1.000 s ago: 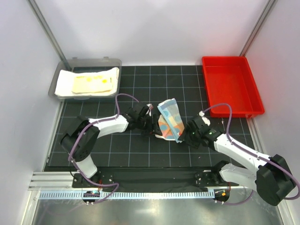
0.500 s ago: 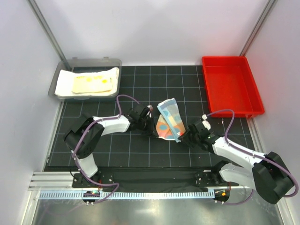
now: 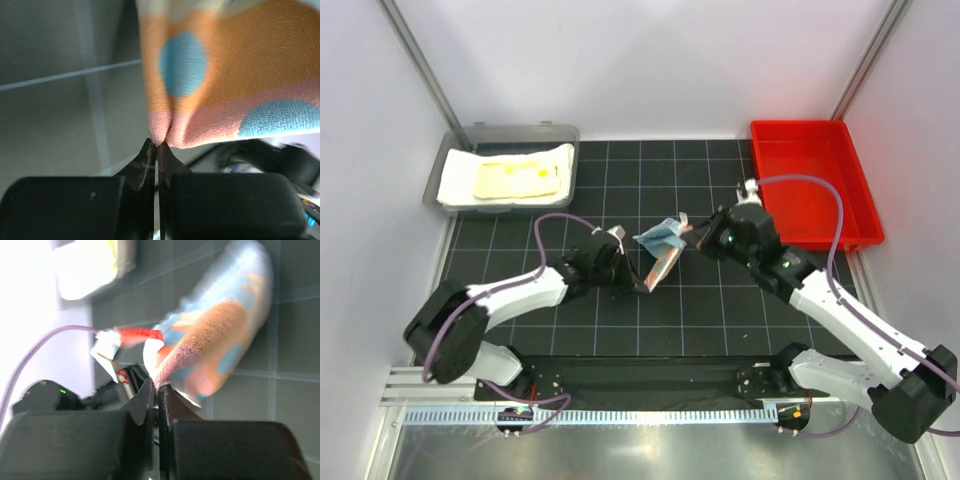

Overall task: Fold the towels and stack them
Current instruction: Flatten out the crumpled towel

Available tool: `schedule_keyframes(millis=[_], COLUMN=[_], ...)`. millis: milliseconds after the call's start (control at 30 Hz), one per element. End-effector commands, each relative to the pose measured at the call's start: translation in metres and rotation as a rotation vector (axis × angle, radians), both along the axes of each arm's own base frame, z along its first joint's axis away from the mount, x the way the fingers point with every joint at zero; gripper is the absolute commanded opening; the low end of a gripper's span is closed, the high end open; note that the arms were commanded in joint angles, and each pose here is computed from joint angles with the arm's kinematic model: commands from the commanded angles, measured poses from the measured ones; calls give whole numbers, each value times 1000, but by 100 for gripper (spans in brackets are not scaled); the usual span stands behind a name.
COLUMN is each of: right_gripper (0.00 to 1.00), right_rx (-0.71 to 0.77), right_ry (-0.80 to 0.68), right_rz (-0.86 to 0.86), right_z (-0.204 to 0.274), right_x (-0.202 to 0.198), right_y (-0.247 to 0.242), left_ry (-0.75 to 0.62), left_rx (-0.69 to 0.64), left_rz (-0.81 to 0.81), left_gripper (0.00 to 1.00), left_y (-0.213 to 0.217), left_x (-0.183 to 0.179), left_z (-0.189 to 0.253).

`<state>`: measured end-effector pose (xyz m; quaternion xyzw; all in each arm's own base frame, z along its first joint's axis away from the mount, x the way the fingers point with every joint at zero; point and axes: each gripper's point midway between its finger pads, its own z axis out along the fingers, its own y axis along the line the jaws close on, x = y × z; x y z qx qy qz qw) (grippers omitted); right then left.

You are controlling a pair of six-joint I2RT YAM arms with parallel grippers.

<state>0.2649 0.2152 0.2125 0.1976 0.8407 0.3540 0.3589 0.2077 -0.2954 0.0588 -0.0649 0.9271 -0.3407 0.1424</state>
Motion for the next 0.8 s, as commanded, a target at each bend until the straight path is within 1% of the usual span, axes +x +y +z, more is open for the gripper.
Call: schedule_keyframes(millis=[0, 33, 67, 100, 133, 167, 200, 267, 300, 367, 400, 467, 500, 533, 567, 600, 633, 700, 733, 767], right_gripper=[1, 1, 1, 1, 1, 1, 1, 1, 1, 1, 1, 1, 1, 1, 1, 1, 1, 2, 3, 5], right_rx=[-33, -40, -69, -87, -90, -90, -99, -97, -131, -166, -184, -233, -256, -260, -287, -299, -308, -321, -318, -312], right_ry=[-170, -156, -128, -109, -93, -73, -15, 29, 98, 173, 203, 252, 258, 251, 256, 267, 272, 282, 284, 286], right_rz=[158, 161, 166, 187, 207, 210, 211, 232, 208, 154, 125, 23, -38, -74, -111, -129, -141, -149, -147, -139], right_z=[71, 74, 67, 60, 51, 40, 11, -17, -50, -81, -101, -126, -131, -132, -139, -142, -144, -149, -149, -150], right_x=[10, 7, 8, 3, -1, -3, -13, -23, -33, -43, -54, -64, -63, -66, -68, -70, -72, -74, -73, -74], right_y=[18, 16, 15, 14, 14, 12, 7, 3, -11, -30, -42, -66, -78, -86, -95, -100, -103, -106, -106, -104], left_ry=[-151, -175, -223, -277, -276, -332, -331, -317, -289, -276, -226, -259, -243, -303, -285, -320, -313, -266, -304, -305], left_rx=[-14, -10, 25, 39, 87, 111, 110, 85, 81, 61, 39, -64, -100, -156, -148, -172, -163, -103, -101, -88], left_rz=[63, 83, 71, 87, 86, 104, 119, 116, 106, 95, 76, 48, 8, 2, -7, -36, -51, -78, -96, -102], left_gripper=[23, 34, 47, 55, 63, 65, 66, 67, 68, 68, 68, 68, 68, 68, 68, 68, 68, 68, 68, 68], left_y=[10, 14, 21, 28, 38, 45, 52, 53, 53, 46, 42, 21, 15, 4, -1, -10, -14, -21, -30, -32], left_x=[15, 18, 22, 27, 24, 34, 37, 38, 34, 35, 26, 34, 28, 38, 43, 50, 56, 65, 79, 86], left_z=[57, 72, 84, 104, 107, 121, 123, 121, 110, 97, 81, 81, 72, 81, 67, 73, 69, 43, 51, 46])
